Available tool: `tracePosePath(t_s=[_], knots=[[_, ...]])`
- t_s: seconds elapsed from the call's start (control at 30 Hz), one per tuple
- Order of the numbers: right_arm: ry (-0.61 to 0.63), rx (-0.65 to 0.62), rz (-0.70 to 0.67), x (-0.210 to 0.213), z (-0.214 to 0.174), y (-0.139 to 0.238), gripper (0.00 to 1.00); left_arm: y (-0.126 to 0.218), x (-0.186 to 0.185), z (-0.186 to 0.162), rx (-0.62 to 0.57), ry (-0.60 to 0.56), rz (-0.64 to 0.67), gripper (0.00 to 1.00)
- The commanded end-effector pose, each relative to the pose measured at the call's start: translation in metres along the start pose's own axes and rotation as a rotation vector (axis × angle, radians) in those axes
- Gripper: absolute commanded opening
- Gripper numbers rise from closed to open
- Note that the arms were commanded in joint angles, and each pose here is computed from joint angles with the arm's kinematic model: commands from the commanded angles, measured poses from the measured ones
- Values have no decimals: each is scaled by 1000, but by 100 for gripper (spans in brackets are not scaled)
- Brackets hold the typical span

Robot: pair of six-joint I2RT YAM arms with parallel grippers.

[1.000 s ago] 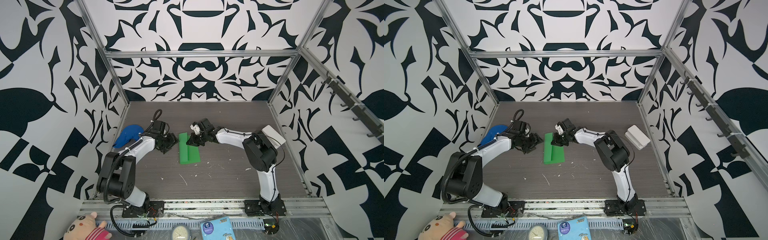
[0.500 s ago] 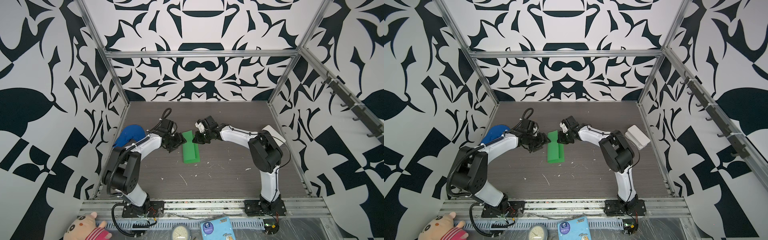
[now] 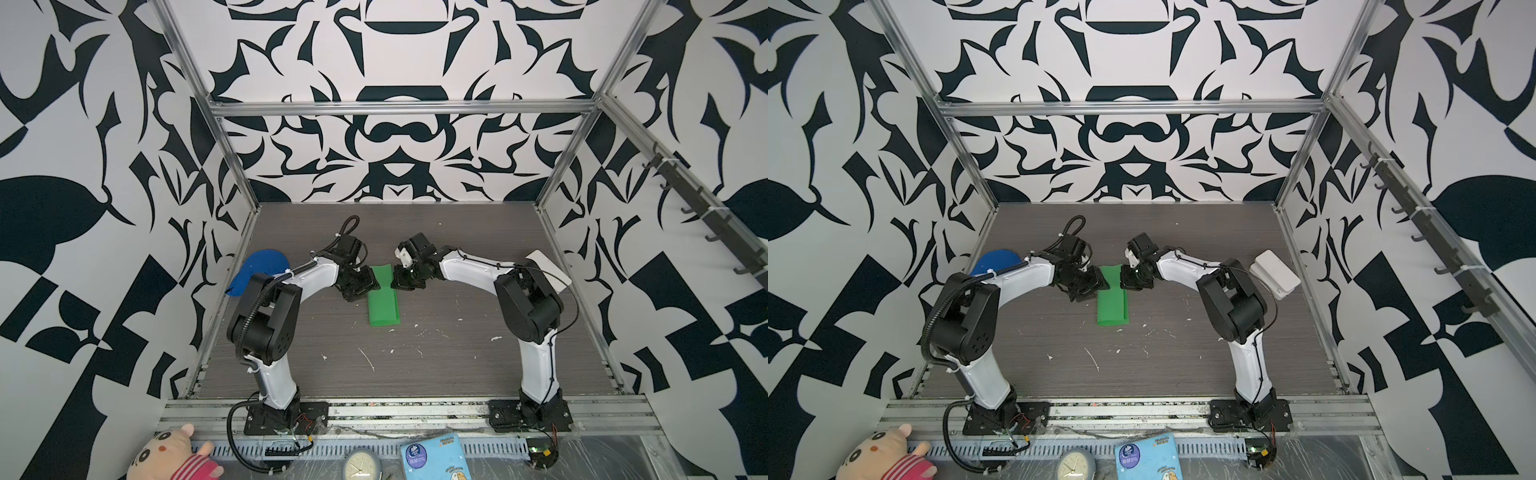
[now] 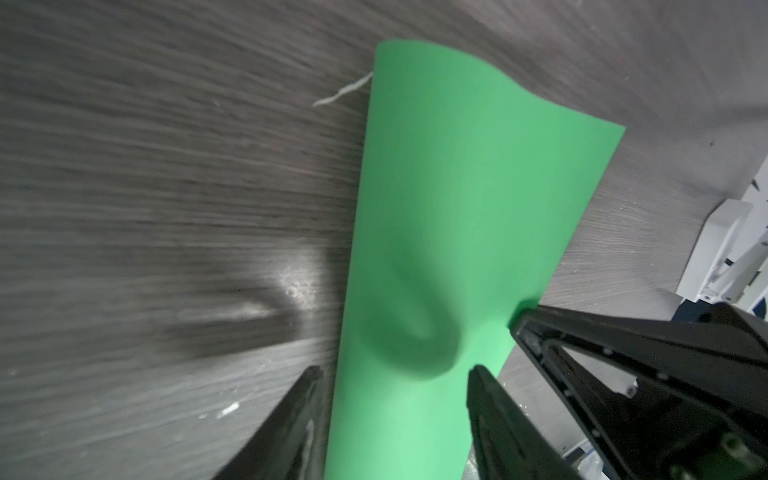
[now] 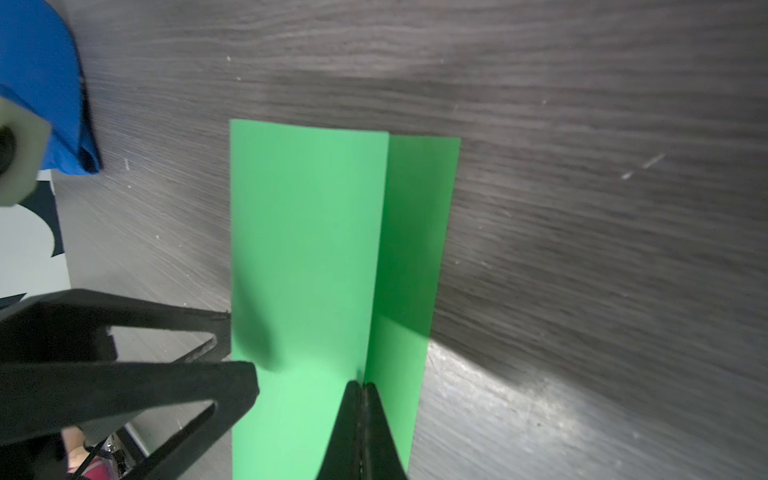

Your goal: Fold a paper plane with a square sheet of paper (pick it up from the middle)

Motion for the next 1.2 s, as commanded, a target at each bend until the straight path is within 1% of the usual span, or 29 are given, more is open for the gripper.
tracePosePath(t_s=[0.0, 0.4, 0.7, 0.8, 1.03, 1.17], knots=[[13, -19, -3, 5, 7, 3, 0, -5, 6, -5, 47, 10, 41, 56], [20, -22, -34, -1, 9, -2, 0, -12, 5, -5, 76, 9, 32, 46], [25, -21, -39, -1, 10, -3, 0, -17, 11, -8, 102, 20, 80, 44], [27, -19, -41, -2, 9, -3, 0, -18, 12, -9, 111, 20, 117, 43], [24, -52, -1, 7, 14, 14, 16, -22, 16, -13, 145, 9, 245, 37], [4, -90, 27, 4, 18, 26, 23, -23, 17, -14, 154, 14, 274, 37]])
Point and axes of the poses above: each gripper's point midway between its finger pads, its own y axis back along the fingers, its own x axis along the line the jaws close on, z = x × y, the point moved 5 cm from there along y, back along the fingers, and after that the axes turned 9 degrees about -y, right-handed, at the moved point
